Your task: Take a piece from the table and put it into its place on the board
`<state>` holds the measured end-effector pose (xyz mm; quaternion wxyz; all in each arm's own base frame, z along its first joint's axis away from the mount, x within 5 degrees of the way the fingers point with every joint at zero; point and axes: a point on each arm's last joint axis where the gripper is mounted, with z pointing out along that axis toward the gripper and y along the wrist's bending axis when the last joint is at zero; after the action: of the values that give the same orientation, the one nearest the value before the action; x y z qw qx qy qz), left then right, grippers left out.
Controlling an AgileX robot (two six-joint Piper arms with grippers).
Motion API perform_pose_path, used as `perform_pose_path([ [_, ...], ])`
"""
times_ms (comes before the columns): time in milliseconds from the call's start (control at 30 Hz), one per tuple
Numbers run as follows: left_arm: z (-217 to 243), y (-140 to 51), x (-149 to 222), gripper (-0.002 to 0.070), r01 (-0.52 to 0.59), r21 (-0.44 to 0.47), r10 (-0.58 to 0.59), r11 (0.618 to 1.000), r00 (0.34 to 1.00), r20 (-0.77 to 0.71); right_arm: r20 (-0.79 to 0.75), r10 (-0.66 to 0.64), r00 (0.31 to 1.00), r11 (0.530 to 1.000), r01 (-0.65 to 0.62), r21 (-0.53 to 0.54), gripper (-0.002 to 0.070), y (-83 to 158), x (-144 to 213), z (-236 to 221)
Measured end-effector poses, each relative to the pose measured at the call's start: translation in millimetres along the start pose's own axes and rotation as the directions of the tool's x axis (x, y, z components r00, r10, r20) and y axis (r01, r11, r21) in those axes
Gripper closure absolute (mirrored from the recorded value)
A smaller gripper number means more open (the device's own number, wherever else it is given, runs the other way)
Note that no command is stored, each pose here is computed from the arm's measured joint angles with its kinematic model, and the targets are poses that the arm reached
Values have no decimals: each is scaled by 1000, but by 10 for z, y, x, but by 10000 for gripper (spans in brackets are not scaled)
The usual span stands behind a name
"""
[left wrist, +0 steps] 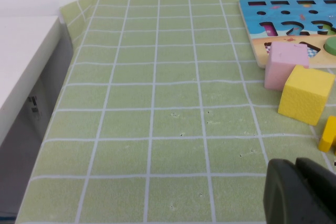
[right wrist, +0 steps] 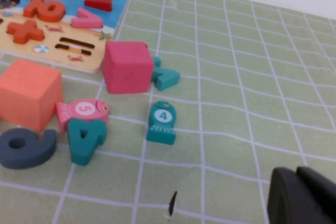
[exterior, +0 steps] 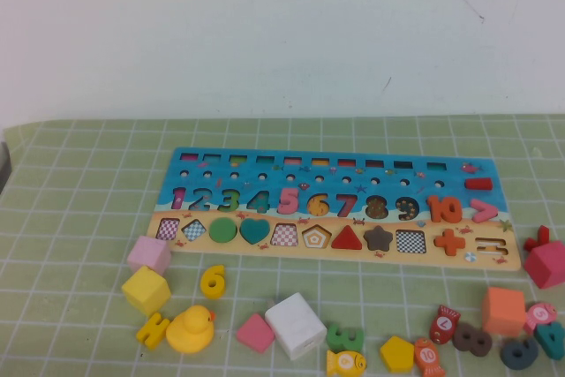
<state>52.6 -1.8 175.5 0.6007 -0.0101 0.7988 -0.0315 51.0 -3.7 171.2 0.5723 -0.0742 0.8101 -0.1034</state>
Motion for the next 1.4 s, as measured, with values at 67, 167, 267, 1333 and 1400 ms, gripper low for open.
perform_pose_path([
  [67, 0, 0, 0, 677, 0, 0, 0, 1000, 1000, 0, 2, 11, 1000, 1000, -11, -5, 679, 4, -1, 0],
  [167, 0, 0, 0, 677, 0, 0, 0, 1000, 1000, 0, 3, 30, 1000, 999, -30, -11, 679, 9, -3, 0],
  [267, 0, 0, 0, 677, 0, 0, 0, 1000, 1000, 0, 8, 28, 1000, 999, -28, -33, 679, 20, -6, -1],
  [1333, 0, 0, 0, 677, -2, 0, 2, 1000, 1000, 0, 2, 210, 978, 977, -210, -40, 679, 16, -4, -1],
  [1400, 0, 0, 0, 677, -2, 0, 2, 1000, 1000, 0, 2, 210, 978, 977, -210, -40, 679, 16, -4, -1],
])
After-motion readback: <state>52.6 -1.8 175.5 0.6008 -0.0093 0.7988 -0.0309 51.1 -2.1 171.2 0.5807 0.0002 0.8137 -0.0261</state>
